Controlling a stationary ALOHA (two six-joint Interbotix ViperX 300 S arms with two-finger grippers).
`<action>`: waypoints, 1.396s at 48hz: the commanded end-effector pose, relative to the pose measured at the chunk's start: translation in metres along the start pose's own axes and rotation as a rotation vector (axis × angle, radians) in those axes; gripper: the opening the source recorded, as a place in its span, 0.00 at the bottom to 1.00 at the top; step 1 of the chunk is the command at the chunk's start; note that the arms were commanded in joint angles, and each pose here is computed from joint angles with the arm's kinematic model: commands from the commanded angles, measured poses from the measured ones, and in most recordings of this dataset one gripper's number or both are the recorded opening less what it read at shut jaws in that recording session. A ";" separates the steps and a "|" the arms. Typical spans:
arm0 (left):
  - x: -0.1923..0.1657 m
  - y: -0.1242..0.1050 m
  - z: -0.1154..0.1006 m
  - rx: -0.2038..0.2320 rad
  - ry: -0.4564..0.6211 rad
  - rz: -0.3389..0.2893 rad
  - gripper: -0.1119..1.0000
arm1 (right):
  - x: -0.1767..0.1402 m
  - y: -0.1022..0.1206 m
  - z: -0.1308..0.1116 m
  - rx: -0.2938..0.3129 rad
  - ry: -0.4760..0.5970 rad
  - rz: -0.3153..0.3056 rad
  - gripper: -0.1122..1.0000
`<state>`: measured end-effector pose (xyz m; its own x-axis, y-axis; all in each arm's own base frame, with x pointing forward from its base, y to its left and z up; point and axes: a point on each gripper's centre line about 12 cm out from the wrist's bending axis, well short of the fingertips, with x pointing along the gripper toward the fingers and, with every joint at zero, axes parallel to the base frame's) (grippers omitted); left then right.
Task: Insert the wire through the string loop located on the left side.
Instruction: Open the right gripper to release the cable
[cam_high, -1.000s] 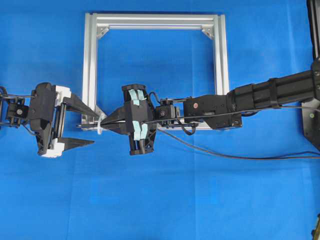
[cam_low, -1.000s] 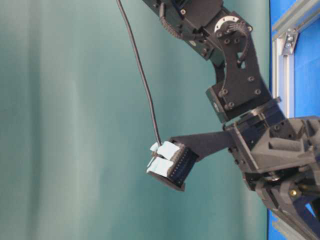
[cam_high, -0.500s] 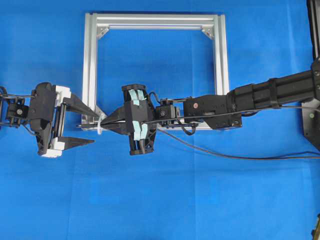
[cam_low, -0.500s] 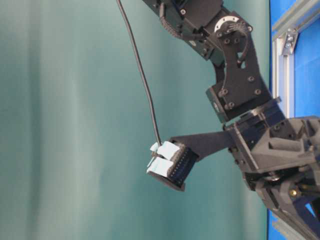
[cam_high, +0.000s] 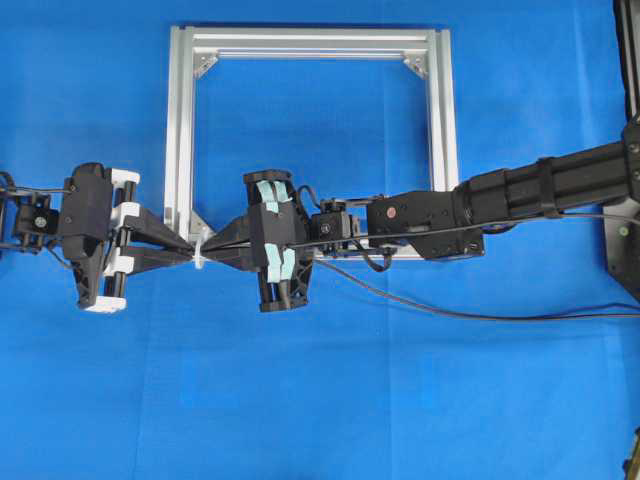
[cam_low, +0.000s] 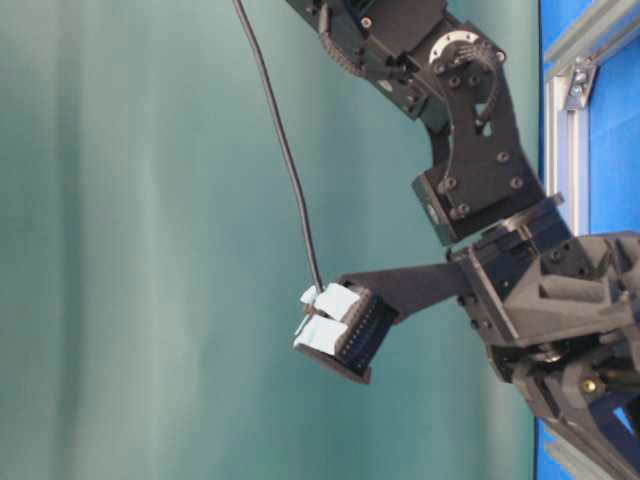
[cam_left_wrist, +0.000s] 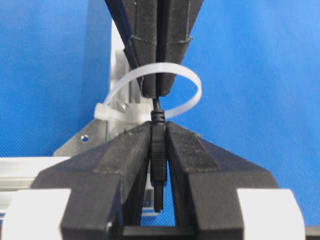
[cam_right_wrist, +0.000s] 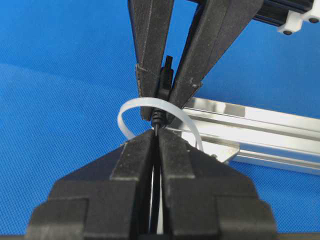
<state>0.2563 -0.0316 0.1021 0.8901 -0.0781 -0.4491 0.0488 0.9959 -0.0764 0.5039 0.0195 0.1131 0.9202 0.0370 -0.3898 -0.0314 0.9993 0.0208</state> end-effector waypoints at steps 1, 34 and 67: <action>0.001 -0.001 0.006 0.002 -0.018 -0.003 0.17 | -0.003 -0.001 0.015 0.004 -0.037 -0.003 0.11; 0.001 -0.001 0.006 0.003 -0.020 -0.004 0.17 | -0.006 0.001 0.011 0.013 -0.017 0.000 0.57; -0.023 0.000 0.006 -0.016 0.004 -0.008 0.17 | -0.018 0.002 0.006 0.013 -0.008 0.000 0.95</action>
<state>0.2402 -0.0299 0.1093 0.8798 -0.0819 -0.4682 0.0456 0.9950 -0.0885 0.4864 0.0192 0.0969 0.8960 0.0340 -0.4427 -0.0222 0.9992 0.0319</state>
